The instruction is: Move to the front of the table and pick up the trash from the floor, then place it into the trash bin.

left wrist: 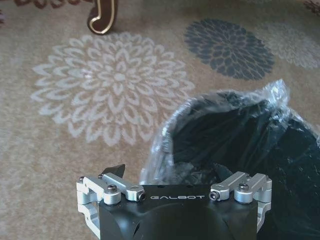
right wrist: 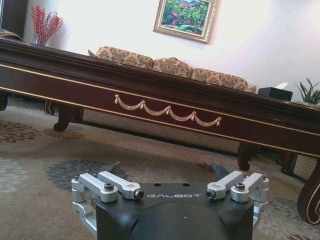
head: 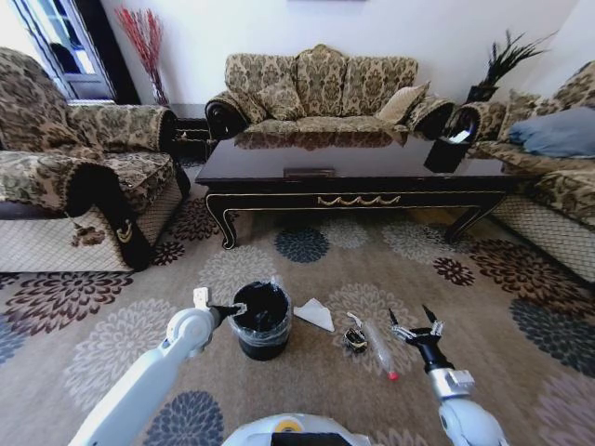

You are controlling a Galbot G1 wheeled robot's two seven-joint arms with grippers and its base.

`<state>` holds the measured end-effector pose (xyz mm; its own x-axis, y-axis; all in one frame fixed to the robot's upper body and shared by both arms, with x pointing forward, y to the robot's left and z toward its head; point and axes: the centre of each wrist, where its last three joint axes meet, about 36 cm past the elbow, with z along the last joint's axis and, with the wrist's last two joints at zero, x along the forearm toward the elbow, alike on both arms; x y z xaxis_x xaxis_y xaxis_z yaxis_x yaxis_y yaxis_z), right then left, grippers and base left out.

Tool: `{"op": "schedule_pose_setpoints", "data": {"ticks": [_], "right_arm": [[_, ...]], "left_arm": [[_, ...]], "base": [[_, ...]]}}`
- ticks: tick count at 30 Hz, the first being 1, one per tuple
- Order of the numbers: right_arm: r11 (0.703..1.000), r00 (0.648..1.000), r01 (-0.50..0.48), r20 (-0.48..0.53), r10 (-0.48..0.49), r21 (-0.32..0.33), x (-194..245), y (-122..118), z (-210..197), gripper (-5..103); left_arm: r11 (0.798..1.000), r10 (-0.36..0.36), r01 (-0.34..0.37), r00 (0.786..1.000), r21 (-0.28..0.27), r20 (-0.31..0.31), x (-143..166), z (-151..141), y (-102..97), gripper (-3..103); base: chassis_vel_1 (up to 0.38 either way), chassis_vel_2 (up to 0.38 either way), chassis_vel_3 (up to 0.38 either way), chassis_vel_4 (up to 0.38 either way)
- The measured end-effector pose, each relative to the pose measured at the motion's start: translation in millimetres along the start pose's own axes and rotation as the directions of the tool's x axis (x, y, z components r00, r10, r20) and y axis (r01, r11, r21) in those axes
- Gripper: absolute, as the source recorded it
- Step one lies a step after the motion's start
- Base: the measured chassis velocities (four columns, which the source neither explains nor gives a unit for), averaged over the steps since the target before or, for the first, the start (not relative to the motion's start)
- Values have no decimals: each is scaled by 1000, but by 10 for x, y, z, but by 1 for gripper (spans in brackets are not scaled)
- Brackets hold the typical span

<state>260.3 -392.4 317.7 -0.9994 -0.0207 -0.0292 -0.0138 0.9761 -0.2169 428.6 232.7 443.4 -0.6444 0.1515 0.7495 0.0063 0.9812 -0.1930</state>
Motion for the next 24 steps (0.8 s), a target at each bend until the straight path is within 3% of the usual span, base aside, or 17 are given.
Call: {"op": "schedule_pose_setpoints", "data": {"ticks": [8, 12, 15, 17, 24], "right_arm": [[1000, 1000, -7, -10, 7, 6, 41, -50, 7, 100], [1000, 1000, -10, -10, 10, 2, 45, -32, 12, 100], [1000, 1000, -9, -13, 9, -2, 55, 1, 22, 100], [1000, 1000, -9, -13, 9, -3, 57, 6, 25, 100], [1000, 1000, -10, -19, 10, -3, 51, 8, 55, 100]], "left_arm": [[1000, -15, 16, 999, 5, -30, -142, 62, 3, 101], [1000, -15, 15, 1000, 11, -26, -164, 62, -13, 94], [1000, -13, 13, 1000, 11, -25, -156, 72, -18, 78], [1000, -14, 14, 1000, 11, -25, -150, 77, -15, 78], [1000, -23, 23, 999, 11, -23, -87, 94, 46, 44]], "base": [[0, 0, 0, 0], [0, 0, 0, 0], [0, 0, 0, 0], [0, 0, 0, 0], [0, 0, 0, 0]]}}
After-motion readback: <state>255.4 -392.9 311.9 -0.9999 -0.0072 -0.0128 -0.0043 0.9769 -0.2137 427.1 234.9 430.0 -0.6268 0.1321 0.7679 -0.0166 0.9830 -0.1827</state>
